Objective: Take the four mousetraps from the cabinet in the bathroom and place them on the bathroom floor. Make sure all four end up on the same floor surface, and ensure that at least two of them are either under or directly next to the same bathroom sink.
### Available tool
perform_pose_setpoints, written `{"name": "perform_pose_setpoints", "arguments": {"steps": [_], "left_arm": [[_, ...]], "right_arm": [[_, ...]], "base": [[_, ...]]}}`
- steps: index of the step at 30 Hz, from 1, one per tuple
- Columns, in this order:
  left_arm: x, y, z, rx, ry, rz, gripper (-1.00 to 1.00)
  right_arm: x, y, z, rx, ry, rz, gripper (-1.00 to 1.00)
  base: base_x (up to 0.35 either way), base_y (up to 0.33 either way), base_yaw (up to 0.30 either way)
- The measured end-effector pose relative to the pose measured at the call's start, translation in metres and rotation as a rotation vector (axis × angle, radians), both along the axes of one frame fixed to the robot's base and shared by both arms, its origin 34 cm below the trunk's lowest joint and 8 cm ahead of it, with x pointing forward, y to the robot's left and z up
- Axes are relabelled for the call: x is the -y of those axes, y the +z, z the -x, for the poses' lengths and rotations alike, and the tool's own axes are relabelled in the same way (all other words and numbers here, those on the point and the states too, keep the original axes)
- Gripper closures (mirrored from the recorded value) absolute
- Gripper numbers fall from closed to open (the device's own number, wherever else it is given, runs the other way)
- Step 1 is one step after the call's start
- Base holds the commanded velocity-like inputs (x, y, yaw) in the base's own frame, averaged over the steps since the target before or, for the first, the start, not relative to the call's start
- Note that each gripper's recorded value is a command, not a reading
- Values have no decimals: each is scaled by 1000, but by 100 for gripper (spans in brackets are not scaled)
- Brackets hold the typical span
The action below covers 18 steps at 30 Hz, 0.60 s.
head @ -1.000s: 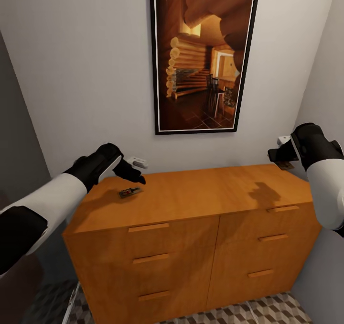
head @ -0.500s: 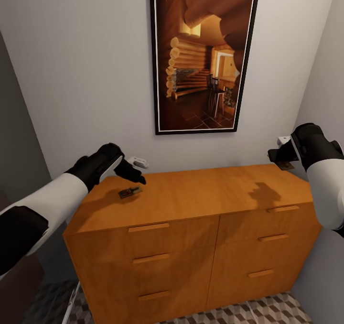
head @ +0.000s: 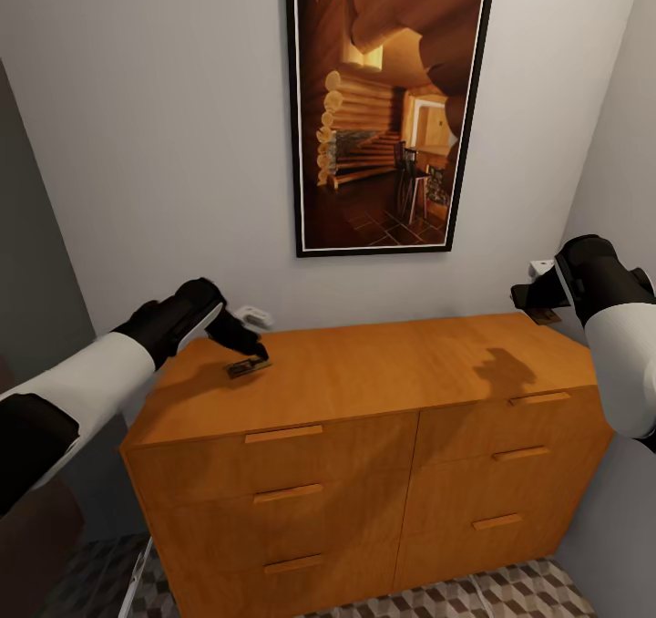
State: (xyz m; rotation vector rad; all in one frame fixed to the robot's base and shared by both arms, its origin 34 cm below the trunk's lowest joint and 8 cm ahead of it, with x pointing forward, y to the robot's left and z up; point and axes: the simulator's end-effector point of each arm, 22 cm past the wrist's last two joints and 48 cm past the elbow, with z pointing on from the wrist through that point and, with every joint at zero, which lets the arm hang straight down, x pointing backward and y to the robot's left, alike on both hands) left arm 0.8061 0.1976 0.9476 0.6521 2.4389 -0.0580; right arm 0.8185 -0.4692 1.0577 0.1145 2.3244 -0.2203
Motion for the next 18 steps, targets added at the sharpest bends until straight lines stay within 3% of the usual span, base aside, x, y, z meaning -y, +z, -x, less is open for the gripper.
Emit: {"name": "perform_pose_setpoints", "arguments": {"steps": [6, 18], "left_arm": [[1, 1, 4, -13, -31, 39, -100], [3, 4, 5, -9, -43, 44, -100]], "right_arm": [[0, 0, 0, 0, -1, 1, 100], [0, 0, 0, 0, -1, 1, 100]], "base": [[0, 0, 0], [0, 0, 0]]}}
